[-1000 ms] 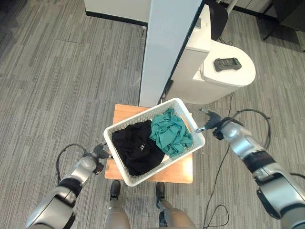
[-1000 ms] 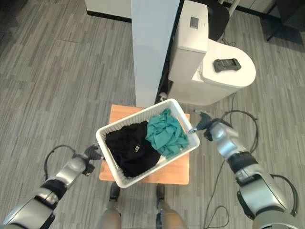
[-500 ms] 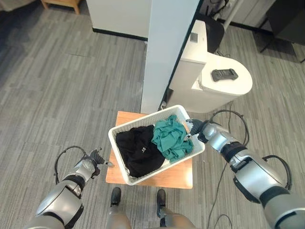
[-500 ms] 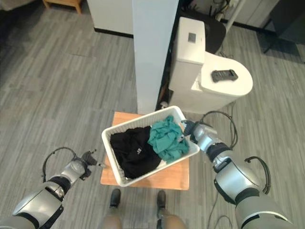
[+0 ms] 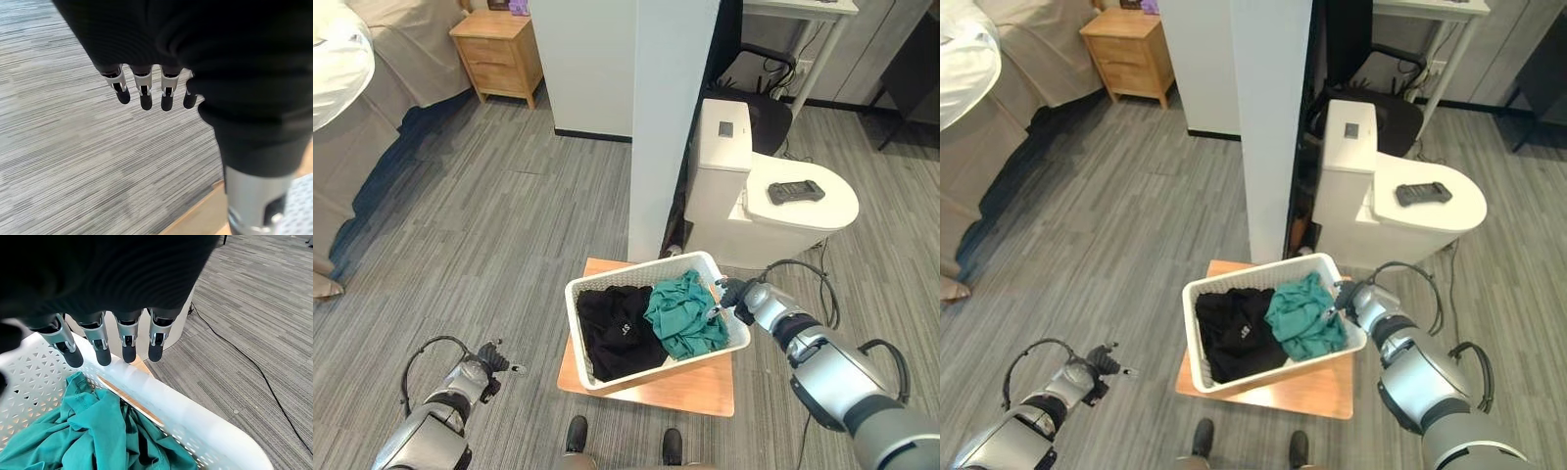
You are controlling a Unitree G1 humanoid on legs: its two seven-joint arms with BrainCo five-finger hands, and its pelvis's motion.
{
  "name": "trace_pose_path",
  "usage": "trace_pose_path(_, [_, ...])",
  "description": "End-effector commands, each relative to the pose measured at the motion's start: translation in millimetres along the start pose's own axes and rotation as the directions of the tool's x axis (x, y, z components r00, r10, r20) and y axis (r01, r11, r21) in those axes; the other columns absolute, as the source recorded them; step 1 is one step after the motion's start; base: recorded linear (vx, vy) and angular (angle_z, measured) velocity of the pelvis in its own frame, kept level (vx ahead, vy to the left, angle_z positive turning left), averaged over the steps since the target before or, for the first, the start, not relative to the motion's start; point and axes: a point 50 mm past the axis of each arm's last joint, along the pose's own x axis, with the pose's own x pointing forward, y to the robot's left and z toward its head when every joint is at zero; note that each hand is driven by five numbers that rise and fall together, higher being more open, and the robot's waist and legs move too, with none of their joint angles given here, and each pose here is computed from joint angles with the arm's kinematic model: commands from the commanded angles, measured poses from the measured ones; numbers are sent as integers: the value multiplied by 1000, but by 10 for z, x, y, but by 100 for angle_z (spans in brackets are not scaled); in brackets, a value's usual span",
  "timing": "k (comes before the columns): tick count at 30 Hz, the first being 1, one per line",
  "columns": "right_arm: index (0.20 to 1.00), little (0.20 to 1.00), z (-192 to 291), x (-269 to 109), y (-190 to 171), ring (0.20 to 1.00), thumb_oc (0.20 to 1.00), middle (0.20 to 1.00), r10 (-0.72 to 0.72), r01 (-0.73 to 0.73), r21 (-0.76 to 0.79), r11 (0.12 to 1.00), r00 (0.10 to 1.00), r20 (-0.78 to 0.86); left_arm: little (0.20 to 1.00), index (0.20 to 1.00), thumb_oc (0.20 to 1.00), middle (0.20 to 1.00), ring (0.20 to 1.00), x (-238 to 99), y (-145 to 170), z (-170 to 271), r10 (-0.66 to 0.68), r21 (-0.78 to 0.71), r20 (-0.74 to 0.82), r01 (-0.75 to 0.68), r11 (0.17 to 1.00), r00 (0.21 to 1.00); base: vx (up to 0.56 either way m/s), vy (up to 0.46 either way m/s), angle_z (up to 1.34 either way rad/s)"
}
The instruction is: Grab the laundry basket,head to the washer,open it,put in the laundry and shut it.
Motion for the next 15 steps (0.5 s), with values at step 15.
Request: trace_pose_path(15, [1000, 1000, -193, -322, -196, 1000, 1000, 1000, -93, 79, 71, 994, 972, 214, 1000, 1000, 1000, 1000, 1000, 19, 438, 472, 113, -24, 114, -111, 994, 987, -26, 9, -11])
